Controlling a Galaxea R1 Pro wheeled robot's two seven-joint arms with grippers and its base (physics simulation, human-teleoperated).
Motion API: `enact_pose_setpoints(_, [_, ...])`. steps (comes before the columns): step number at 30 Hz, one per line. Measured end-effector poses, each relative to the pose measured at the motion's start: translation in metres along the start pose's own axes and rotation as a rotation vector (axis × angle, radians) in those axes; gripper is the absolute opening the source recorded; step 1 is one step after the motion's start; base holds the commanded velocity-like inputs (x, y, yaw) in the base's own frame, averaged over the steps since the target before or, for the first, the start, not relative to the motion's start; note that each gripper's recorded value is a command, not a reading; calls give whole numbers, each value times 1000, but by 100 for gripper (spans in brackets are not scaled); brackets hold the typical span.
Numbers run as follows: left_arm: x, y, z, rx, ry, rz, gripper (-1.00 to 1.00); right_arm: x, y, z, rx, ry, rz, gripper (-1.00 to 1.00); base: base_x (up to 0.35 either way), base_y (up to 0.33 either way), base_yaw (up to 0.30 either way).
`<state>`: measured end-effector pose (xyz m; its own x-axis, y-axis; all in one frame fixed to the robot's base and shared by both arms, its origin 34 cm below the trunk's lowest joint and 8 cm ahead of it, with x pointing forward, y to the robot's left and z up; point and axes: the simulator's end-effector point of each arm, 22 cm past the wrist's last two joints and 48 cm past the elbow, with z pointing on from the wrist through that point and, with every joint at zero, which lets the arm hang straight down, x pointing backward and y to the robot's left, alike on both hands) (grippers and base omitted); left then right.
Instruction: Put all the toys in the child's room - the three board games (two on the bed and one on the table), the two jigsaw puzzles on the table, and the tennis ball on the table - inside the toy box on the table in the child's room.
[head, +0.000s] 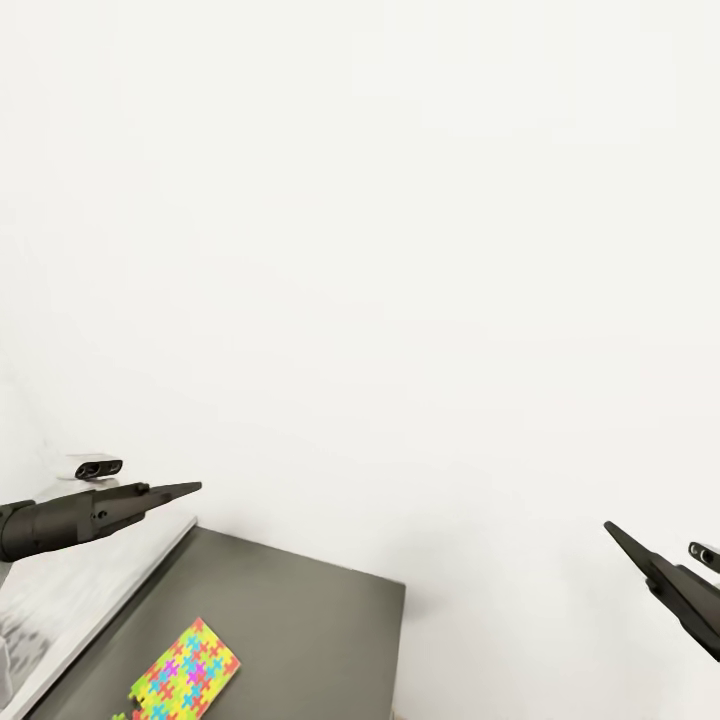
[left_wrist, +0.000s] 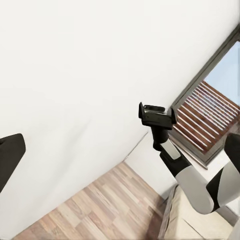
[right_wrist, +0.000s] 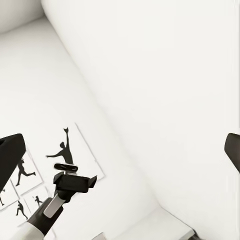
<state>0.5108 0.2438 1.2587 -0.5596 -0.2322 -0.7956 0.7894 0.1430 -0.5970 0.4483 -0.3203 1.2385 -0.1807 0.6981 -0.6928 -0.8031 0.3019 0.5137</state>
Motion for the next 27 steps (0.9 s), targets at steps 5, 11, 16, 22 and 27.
enact_pose_setpoints(5, [-1,-3,0,2,-1,7,100,-1,2,0,-5,-2,-4,100,0,5,-202])
enact_pose_setpoints(11, [-3,-7,0,4,-2,14,100,-3,5,1,-10,-4,-10,100,0,36,-202])
enact_pose_setpoints(16, [-3,-9,-1,5,-3,19,100,-4,7,1,-11,-6,-13,100,0,8,-137])
enact_pose_setpoints(22, [-4,-10,-1,5,-3,21,100,-4,6,1,-5,-6,-15,100,0,5,-30])
enact_pose_setpoints(27, [-4,-10,-1,5,-3,21,100,-4,4,1,1,-4,-15,100,0,56,-6])
